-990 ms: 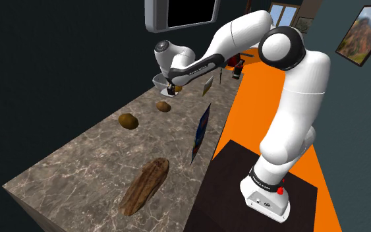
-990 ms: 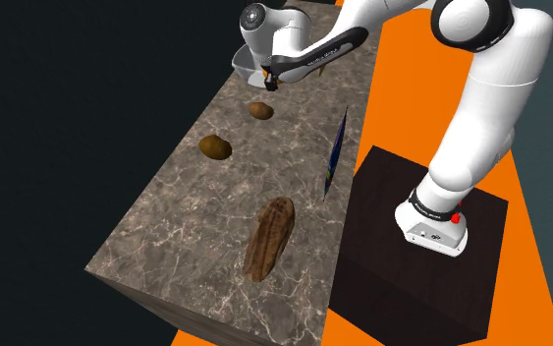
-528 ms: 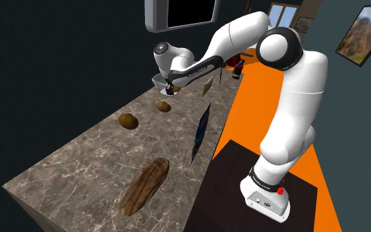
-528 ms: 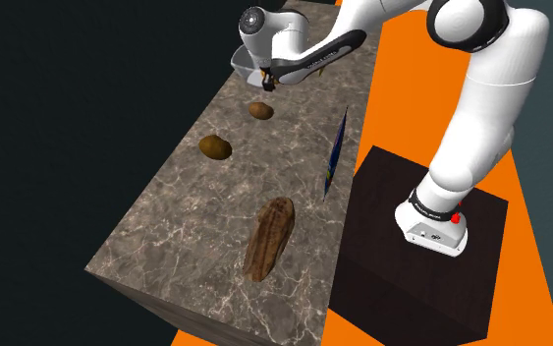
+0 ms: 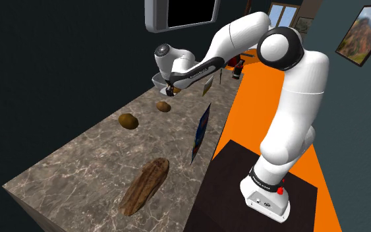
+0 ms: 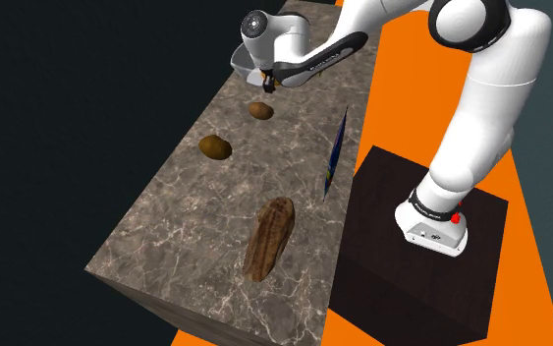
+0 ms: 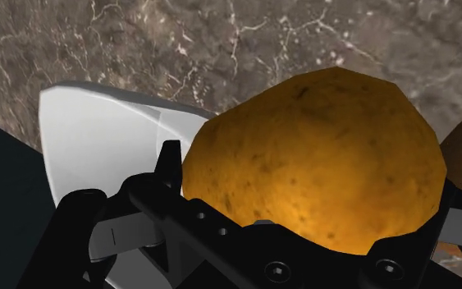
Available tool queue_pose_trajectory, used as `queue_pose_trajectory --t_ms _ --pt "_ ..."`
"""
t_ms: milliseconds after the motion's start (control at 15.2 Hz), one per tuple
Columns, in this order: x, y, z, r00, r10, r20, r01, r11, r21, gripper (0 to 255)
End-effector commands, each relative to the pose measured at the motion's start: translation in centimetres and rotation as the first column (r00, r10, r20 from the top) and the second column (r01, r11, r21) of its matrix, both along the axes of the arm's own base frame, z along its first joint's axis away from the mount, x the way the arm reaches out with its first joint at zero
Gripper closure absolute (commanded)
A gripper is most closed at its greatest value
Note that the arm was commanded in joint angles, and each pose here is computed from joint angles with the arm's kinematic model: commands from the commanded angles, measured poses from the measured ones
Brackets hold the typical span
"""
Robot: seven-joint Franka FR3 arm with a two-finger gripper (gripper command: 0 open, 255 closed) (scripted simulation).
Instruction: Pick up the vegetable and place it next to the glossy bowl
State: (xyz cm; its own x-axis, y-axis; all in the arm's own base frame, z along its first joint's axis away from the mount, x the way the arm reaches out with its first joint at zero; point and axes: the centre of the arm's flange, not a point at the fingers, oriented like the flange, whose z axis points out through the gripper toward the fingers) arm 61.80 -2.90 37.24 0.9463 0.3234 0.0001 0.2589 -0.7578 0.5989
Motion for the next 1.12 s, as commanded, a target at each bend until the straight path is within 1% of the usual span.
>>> queue_pose_trajectory --t_ms 0,66,132,198,264,528,1056 --pt "-0.3 -0.7 -6.7 0.994 -0.008 -0.111 0.012 0.999 0.031 0" --pt "-0.5 -0.4 -7.1 0.994 -0.009 -0.110 0.013 0.999 0.032 0" --pt "0.5 0.2 -6.9 0.994 -0.009 -0.113 0.012 0.999 0.030 0" --pt "-1.2 0.4 -6.6 0.994 -0.009 -0.113 0.012 0.999 0.031 0" --pt "-0.4 -0.3 -6.6 0.994 -0.007 -0.111 0.011 0.999 0.032 0" --pt "-0.9 2.4 -2.4 0.994 -0.007 -0.111 0.011 0.999 0.032 0" --pt "-0.9 2.4 -2.4 0.994 -0.007 -0.111 0.011 0.999 0.032 0"
